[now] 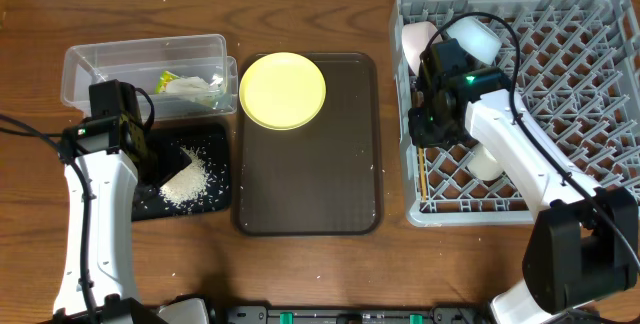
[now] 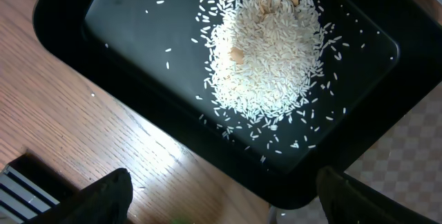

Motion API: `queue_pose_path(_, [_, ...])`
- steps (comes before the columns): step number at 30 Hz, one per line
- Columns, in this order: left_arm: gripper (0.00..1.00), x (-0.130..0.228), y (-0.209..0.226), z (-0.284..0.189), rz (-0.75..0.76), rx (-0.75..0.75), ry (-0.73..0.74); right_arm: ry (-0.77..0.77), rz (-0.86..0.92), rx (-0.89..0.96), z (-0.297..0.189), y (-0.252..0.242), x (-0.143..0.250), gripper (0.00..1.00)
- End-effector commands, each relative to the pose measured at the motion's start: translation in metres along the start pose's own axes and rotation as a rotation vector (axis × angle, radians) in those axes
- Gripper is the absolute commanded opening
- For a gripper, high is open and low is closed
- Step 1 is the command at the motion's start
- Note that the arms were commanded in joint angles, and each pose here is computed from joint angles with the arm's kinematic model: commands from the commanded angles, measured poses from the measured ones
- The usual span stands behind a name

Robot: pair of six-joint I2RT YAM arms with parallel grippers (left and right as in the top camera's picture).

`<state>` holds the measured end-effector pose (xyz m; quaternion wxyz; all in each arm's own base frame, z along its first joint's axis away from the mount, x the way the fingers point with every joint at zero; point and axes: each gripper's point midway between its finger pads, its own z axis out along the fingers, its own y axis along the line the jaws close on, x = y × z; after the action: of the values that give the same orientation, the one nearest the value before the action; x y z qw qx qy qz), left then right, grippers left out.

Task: Sort waste into correct bins and load items into the dishwasher rack
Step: 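Place the second chopstick into the rack's left edge with the right gripper, then reach the right gripper to the yellow plate and grasp its edge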

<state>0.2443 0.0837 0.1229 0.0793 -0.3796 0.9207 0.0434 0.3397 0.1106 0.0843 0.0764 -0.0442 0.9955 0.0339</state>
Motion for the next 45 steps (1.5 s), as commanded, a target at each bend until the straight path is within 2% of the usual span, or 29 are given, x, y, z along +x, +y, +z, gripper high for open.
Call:
queue_pose_path(1, [0.88,-0.002,0.001,-0.003,-0.008,0.001,-0.012,-0.025,-0.015,-0.010,-0.007,0.005,-0.006,0.26])
queue_pose_path(6, [0.88,-0.002,0.001,-0.003,-0.008,0.001,-0.012,-0.139,-0.021,-0.037,-0.041,0.012,-0.030,0.29])
queue_pose_path(9, [0.88,-0.002,0.001,-0.003,-0.008,0.001,-0.012,-0.263,-0.040,-0.073,-0.069,0.026,-0.055,0.36])
queue_pose_path(13, [0.88,-0.002,0.001,-0.003,-0.008,0.001,-0.012,-0.441,-0.097,-0.181,-0.094,0.064,-0.091,0.45])
queue_pose_path(17, [0.88,-0.002,0.001,-0.003,-0.008,0.001,-0.012,-0.539,-0.153,-0.236,-0.095,0.098,-0.112,0.47])
queue_pose_path(21, [0.88,-0.002,0.001,-0.003,-0.008,0.001,-0.012,-0.577,-0.205,-0.271,-0.072,0.134,-0.126,0.53])
queue_pose_path(24, [0.88,-0.002,0.000,-0.003,-0.008,0.009,-0.008,-0.560,-0.188,-0.286,-0.040,0.153,-0.132,0.53])
queue_pose_path(36, [0.88,0.000,-0.002,-0.003,-0.008,0.020,-0.001,-0.492,-0.088,-0.317,0.071,0.185,-0.138,0.55])
queue_pose_path(42, [0.88,-0.001,-0.002,-0.003,-0.008,0.020,-0.002,-0.454,-0.055,-0.281,0.101,0.185,-0.129,0.43])
queue_pose_path(45, [0.88,-0.001,-0.002,-0.003,-0.008,0.020,-0.002,-0.428,-0.037,-0.229,0.111,0.178,-0.122,0.34])
